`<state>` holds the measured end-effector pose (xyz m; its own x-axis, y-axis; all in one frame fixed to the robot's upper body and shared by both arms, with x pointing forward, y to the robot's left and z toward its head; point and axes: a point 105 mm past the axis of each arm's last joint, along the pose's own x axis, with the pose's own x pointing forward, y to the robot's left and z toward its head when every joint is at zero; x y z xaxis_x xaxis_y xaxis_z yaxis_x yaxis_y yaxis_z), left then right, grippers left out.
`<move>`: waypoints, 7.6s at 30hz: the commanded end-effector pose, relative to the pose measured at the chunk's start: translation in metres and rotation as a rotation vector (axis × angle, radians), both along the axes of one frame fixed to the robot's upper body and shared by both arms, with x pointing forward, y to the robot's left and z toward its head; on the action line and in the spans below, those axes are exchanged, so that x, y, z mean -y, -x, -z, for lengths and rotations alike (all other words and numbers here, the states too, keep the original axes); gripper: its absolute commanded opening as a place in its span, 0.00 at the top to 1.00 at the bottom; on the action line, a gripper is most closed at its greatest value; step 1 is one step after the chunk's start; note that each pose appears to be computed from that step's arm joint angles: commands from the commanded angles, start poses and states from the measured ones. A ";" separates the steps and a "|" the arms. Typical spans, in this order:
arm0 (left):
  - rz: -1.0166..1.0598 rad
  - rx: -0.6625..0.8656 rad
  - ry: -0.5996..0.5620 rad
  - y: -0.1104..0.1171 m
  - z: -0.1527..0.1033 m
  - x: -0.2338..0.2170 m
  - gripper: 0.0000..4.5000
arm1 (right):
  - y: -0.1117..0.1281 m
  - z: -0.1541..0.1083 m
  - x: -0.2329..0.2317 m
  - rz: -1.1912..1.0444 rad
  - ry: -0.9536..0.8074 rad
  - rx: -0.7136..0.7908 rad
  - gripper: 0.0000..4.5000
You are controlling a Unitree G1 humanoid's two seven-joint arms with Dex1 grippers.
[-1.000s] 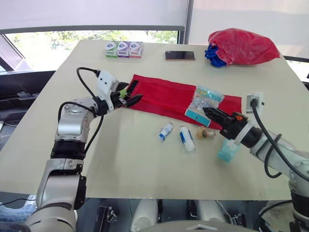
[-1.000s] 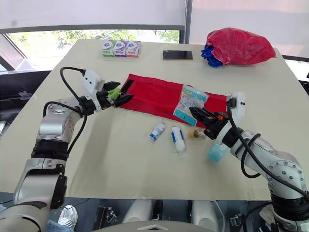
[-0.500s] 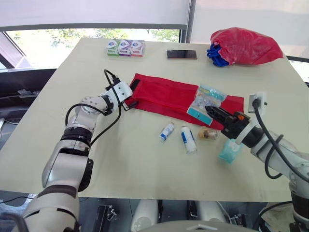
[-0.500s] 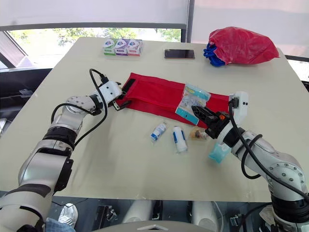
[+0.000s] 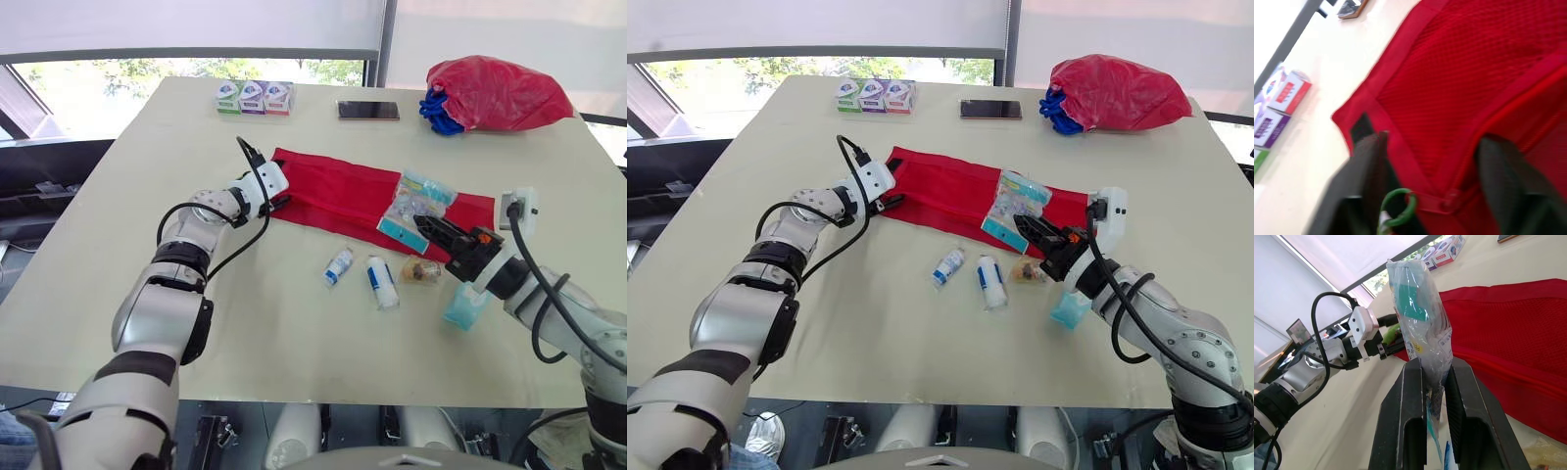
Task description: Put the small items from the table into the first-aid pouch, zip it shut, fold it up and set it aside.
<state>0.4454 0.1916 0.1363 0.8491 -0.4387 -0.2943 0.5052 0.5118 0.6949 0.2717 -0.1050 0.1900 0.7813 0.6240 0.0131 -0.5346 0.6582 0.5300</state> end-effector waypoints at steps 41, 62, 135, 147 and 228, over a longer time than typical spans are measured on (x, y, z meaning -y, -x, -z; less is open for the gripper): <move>0.424 -0.485 0.176 0.094 0.005 0.116 1.00 | 0.006 0.052 -0.049 -0.176 -0.072 -0.440 0.99; 0.462 -0.418 0.297 0.091 -0.009 0.121 1.00 | -0.020 0.081 -0.064 -0.047 -0.136 -0.642 0.99; 0.599 -0.544 0.473 0.118 -0.009 0.134 1.00 | -0.053 0.043 -0.108 -0.111 -0.376 -0.463 0.99; 0.633 -0.534 0.545 0.114 -0.017 0.133 1.00 | -0.039 0.062 -0.117 -0.207 -0.164 -0.479 0.99; 0.452 -0.441 0.342 0.063 0.001 0.036 1.00 | 0.002 0.004 0.009 -0.144 0.406 0.416 0.99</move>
